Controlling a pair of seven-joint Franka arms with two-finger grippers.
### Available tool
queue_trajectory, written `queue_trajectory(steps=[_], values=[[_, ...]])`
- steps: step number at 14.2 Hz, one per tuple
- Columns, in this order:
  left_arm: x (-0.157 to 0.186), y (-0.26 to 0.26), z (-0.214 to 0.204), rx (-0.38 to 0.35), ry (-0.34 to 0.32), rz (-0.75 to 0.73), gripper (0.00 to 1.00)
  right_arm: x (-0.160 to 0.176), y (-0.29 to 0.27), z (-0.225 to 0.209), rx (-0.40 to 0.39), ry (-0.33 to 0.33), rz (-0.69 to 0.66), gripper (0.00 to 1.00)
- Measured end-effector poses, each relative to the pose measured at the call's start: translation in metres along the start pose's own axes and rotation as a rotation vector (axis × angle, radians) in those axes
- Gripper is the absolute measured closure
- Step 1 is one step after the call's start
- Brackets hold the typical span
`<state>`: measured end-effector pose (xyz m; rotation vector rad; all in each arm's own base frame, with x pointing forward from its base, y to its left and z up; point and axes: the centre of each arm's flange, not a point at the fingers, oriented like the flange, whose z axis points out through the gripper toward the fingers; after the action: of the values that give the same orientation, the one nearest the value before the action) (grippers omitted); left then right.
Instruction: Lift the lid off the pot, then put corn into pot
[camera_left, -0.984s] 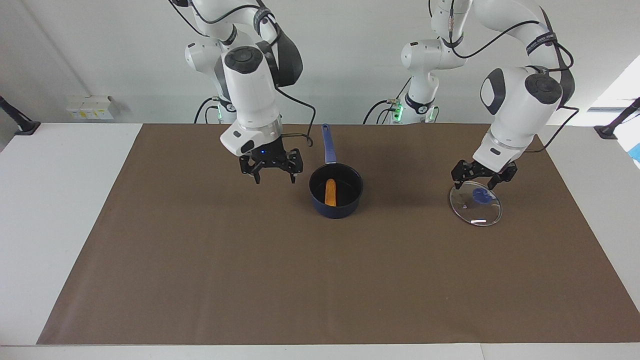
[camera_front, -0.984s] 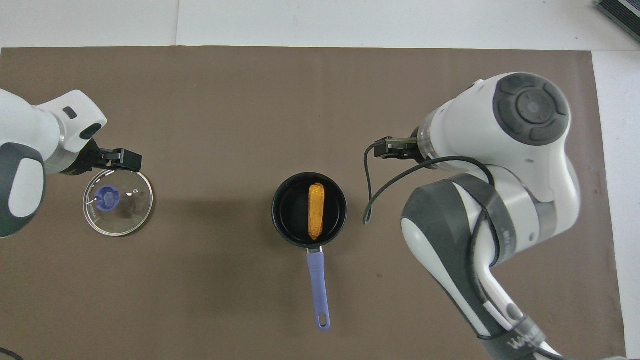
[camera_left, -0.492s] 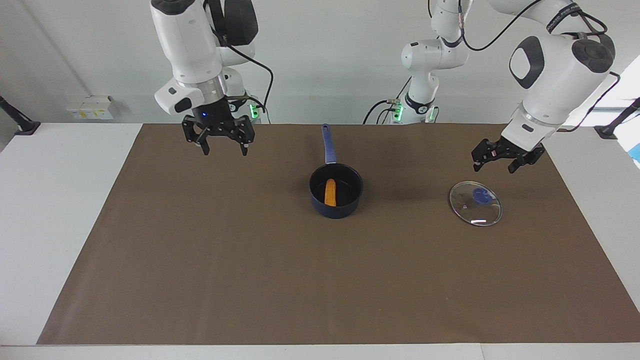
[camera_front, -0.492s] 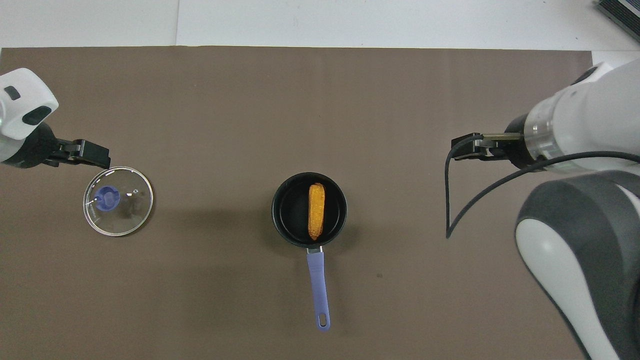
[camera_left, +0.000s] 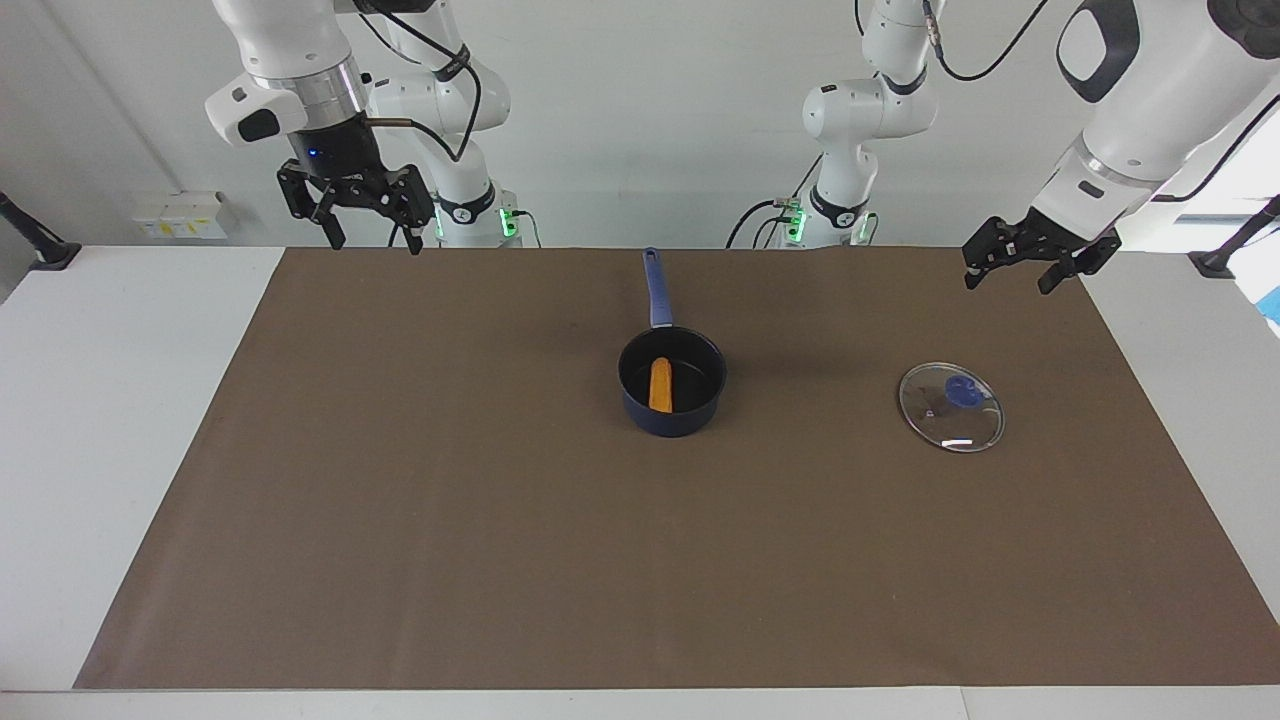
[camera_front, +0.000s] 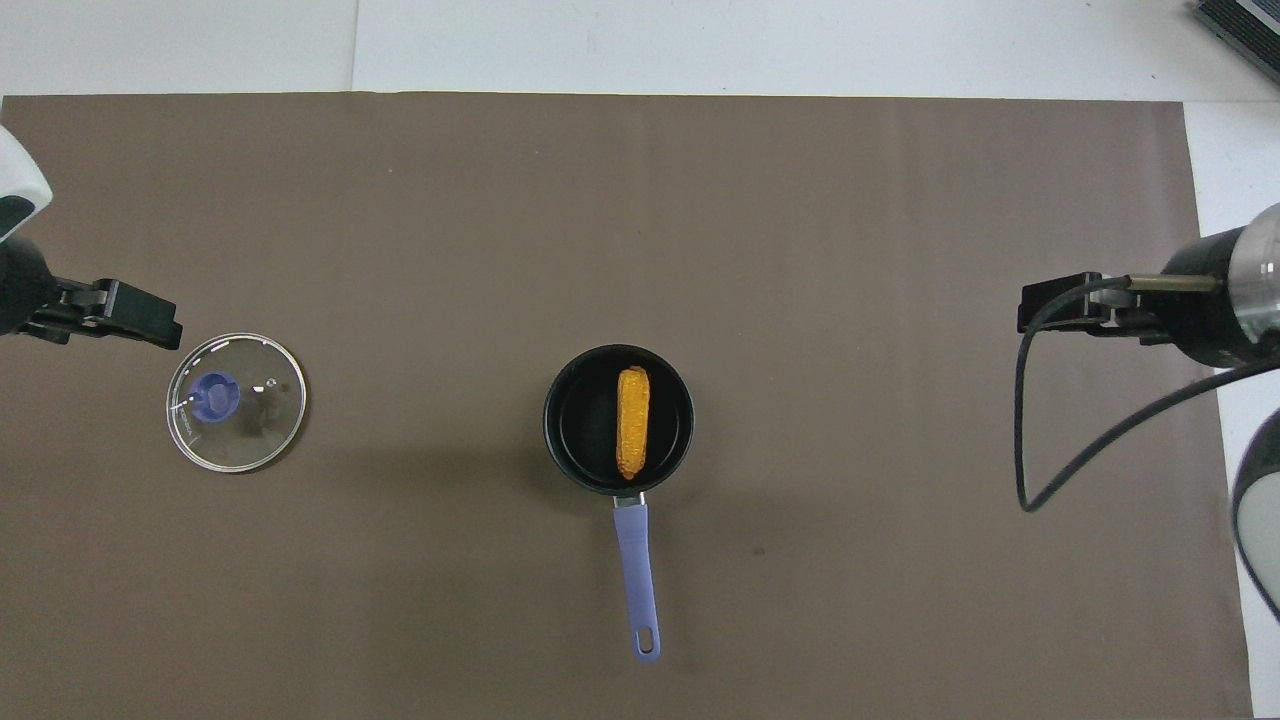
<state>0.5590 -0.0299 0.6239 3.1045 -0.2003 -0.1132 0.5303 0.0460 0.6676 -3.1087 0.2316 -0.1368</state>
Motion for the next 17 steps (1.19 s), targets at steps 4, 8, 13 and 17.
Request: queue_trajectory(steps=[4,8,13,17], values=[[0.000,-0.001,0.000,0.000,-0.001,-0.001,0.00,0.000,0.026,-0.007,-0.003,-0.023,-0.022,0.00],[-0.001,-0.004,0.001,0.022,-0.005,0.003,0.00,0.002,0.038,0.005,0.000,-0.057,-0.078,0.00],[-0.003,-0.006,-0.002,0.031,-0.010,0.005,0.00,0.000,0.038,0.017,-0.002,-0.079,-0.086,0.00],[-0.003,-0.006,-0.002,0.031,-0.009,0.004,0.00,-0.002,0.039,0.019,-0.001,-0.083,-0.117,0.00]])
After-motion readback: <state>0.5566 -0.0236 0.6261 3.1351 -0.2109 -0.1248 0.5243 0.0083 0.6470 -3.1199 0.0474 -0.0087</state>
